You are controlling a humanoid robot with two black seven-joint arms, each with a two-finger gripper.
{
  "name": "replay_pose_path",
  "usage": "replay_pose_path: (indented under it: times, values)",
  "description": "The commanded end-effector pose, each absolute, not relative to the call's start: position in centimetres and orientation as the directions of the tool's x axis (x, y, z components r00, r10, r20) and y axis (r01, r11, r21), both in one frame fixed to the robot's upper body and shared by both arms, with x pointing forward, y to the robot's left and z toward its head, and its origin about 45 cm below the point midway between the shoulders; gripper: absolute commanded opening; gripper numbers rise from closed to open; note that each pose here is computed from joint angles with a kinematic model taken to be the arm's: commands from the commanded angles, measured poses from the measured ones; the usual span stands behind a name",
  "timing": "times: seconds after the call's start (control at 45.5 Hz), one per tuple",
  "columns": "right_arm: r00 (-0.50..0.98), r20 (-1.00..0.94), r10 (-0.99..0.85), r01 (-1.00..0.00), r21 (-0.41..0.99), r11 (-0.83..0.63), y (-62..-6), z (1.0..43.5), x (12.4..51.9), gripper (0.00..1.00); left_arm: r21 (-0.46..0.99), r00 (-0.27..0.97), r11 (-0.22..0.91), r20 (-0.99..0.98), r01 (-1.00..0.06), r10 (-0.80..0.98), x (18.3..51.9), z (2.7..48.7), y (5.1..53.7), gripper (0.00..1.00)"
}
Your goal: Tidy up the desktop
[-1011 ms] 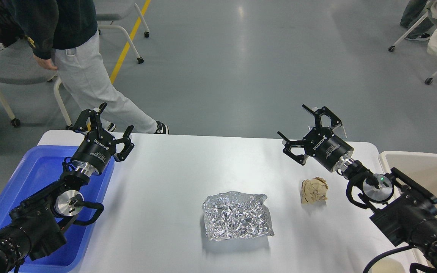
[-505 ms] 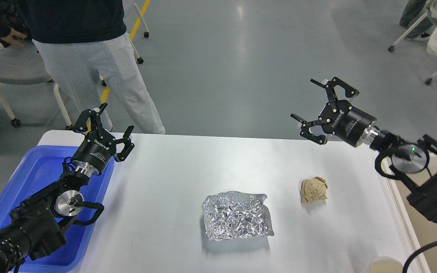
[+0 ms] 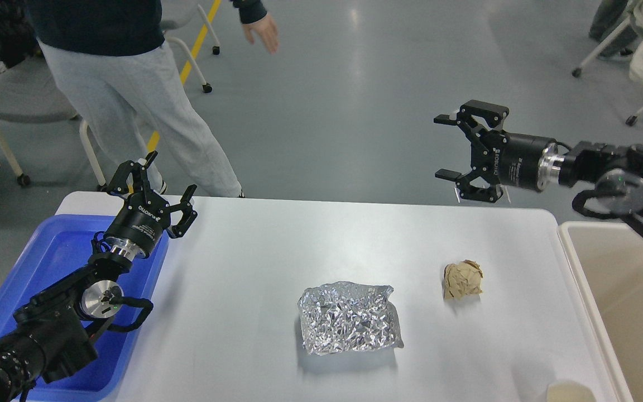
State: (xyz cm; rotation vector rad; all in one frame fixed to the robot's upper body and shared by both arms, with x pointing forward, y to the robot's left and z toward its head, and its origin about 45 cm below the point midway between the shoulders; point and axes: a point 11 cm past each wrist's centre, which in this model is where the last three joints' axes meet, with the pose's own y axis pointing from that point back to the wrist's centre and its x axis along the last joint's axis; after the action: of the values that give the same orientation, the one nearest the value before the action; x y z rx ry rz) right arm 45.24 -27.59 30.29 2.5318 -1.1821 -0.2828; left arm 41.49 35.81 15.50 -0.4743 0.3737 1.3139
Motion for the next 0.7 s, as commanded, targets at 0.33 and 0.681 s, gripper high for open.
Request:
replay_pose_path:
  times: [0.33, 0.681]
  values:
    - [0.738, 0.250, -0.627, -0.615, 0.631, -0.473, -33.1, 30.9, 38.8, 1.00, -0.122, 0.220, 0.183, -0.518, -0.976, 0.827, 41.6, 15.6, 35.8, 1.00]
    - [0.761, 0.277, -0.586, -0.537, 0.776, -0.330, -39.5, 27.1, 31.7, 1.00, -0.122, 0.221, 0.184, -0.517, -0.975, 0.827, 41.5, 15.6, 35.8, 1.00]
